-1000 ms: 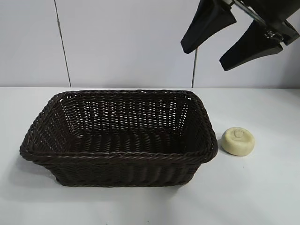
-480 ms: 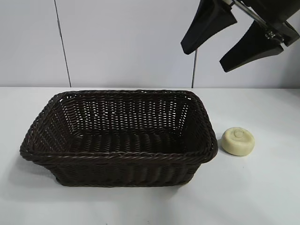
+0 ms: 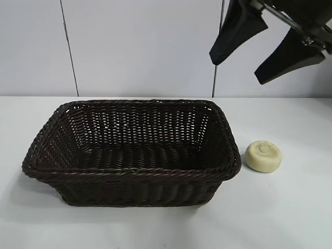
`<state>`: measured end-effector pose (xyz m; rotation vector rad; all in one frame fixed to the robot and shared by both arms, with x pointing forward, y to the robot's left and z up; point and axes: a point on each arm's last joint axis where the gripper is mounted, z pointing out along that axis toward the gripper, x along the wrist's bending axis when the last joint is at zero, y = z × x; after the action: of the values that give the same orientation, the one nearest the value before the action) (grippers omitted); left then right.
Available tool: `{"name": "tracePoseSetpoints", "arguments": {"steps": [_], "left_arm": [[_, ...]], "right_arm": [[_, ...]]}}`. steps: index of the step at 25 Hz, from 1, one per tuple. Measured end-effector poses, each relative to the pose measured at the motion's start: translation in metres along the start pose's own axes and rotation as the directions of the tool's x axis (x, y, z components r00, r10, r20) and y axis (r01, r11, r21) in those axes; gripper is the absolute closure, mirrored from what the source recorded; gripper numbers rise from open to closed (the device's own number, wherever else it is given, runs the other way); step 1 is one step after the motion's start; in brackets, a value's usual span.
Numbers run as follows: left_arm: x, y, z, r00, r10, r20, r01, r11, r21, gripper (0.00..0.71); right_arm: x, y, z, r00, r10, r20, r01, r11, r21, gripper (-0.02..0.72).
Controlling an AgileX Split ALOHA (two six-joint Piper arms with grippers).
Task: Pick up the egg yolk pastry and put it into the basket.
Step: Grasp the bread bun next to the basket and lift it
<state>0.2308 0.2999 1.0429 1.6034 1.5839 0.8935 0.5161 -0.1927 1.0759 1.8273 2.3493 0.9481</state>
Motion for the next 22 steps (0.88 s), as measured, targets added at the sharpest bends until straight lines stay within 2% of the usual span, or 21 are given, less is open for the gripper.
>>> {"name": "tracePoseSetpoints", "arguments": {"steps": [5,10,18,22], "left_arm": [[0.000,0.000,0.000,1.000,0.000,-0.001,0.000,1.000,0.000,0.169],[0.000,0.000,0.000,1.000,0.000,-0.001,0.000,1.000,0.000,0.169],[0.000,0.000,0.000,1.000,0.000,-0.001,0.000,1.000,0.000,0.169],[0.000,0.000,0.000,1.000,0.000,-0.001,0.000,1.000,0.000,0.169]], "right_arm": [[-0.033,0.006,-0.014,0.993,0.086,0.075,-0.085,0.996,-0.027,0.125],[-0.072,0.005,-0.029,0.971,0.193,0.139,-0.186,0.980,-0.065,0.125],[-0.078,0.005,-0.031,0.967,0.208,0.148,-0.199,0.977,-0.073,0.125],[-0.084,0.006,-0.020,0.964,0.220,0.150,-0.216,0.975,-0.040,0.125]]}}
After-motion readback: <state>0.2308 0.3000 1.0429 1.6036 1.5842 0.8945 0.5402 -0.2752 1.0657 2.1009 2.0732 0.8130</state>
